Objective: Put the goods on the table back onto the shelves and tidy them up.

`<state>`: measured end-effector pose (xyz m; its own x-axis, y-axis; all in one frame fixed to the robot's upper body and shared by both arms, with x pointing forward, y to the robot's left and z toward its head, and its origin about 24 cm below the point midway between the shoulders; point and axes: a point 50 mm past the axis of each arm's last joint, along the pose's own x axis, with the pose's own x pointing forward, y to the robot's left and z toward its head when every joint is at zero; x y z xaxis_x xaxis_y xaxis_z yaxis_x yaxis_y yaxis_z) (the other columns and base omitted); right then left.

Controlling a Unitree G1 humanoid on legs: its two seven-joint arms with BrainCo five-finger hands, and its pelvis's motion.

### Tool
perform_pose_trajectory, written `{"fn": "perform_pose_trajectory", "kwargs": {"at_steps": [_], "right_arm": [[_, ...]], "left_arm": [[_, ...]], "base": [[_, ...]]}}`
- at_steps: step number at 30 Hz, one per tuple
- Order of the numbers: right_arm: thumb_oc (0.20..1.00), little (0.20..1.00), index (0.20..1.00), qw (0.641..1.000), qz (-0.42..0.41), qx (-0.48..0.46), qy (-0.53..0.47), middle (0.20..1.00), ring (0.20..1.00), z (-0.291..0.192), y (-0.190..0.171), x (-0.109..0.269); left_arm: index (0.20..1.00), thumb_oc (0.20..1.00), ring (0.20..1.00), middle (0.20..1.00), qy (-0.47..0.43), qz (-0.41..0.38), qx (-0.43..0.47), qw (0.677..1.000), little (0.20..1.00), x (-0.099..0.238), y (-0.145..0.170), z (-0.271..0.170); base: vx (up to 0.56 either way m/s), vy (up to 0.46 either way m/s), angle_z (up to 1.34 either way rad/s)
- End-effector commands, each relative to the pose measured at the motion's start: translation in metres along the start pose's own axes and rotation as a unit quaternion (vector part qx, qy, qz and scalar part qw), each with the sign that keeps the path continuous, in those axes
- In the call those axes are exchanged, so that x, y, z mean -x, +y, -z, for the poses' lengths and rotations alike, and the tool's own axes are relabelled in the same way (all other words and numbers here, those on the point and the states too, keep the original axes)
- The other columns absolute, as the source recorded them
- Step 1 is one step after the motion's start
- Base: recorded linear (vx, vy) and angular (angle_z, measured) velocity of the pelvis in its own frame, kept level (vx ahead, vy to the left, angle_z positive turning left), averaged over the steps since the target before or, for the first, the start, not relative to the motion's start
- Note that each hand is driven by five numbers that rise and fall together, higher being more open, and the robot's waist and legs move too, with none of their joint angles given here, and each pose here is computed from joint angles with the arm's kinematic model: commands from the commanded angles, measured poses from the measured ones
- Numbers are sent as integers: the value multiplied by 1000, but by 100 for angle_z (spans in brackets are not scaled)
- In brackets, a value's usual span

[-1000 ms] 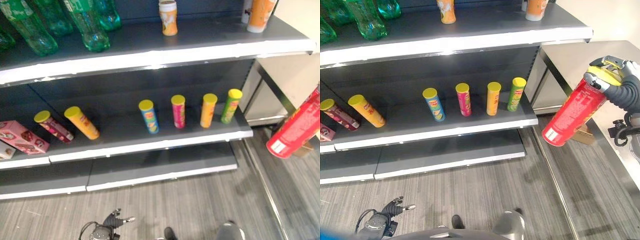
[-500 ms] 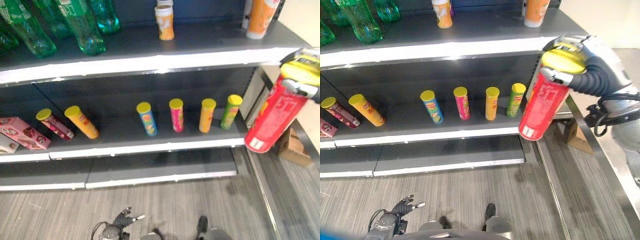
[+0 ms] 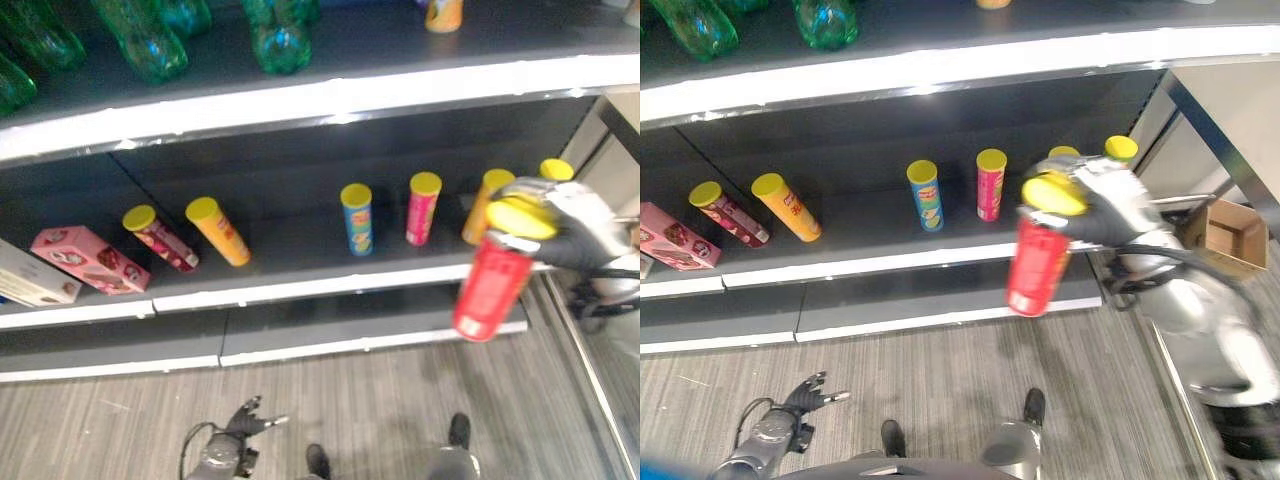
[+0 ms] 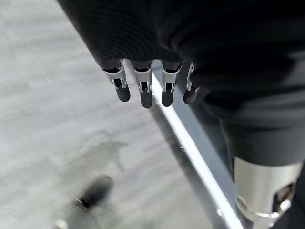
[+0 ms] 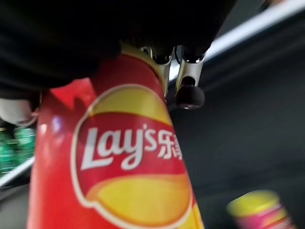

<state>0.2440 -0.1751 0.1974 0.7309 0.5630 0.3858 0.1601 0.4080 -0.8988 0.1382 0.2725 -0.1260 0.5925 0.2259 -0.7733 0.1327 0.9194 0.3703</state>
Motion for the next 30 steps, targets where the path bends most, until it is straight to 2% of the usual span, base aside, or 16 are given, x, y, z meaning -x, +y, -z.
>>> {"fn": "perform_pose_trajectory", "kwargs": {"at_steps": [1,3,8,11,20,30], "right_arm": [[200,200,200,995,65,73,-32,200,200,-2,-37,-20],[200,200,200,995,41,71,-49,200,200,-7,-23,-32],[200,200,200,996,23,72,-57,200,200,-9,-12,-43],[200,200,200,994,29,83,-63,200,200,-11,-4,-59],[200,200,200,992,37,98,-68,200,200,-15,16,-86],[200,200,200,981,120,149,-19,200,200,6,0,-110]], "left_arm": [[1000,1000,1000,1000,8,-31,-11,999,1000,0,17,2],[1000,1000,1000,1000,40,-32,-12,999,1000,3,14,17],[1000,1000,1000,1000,41,-23,0,999,1000,2,5,16],[1000,1000,1000,1000,17,-14,11,1000,1000,-2,-10,3],[1000,1000,1000,1000,-14,-13,3,1000,1000,-4,-18,-14],[1000,1000,1000,1000,-43,-29,-1,999,1000,-4,-10,-24]], "base": [[44,292,3],[41,187,21],[40,10,30],[9,-95,33],[-9,-40,26],[-21,-18,23]]}}
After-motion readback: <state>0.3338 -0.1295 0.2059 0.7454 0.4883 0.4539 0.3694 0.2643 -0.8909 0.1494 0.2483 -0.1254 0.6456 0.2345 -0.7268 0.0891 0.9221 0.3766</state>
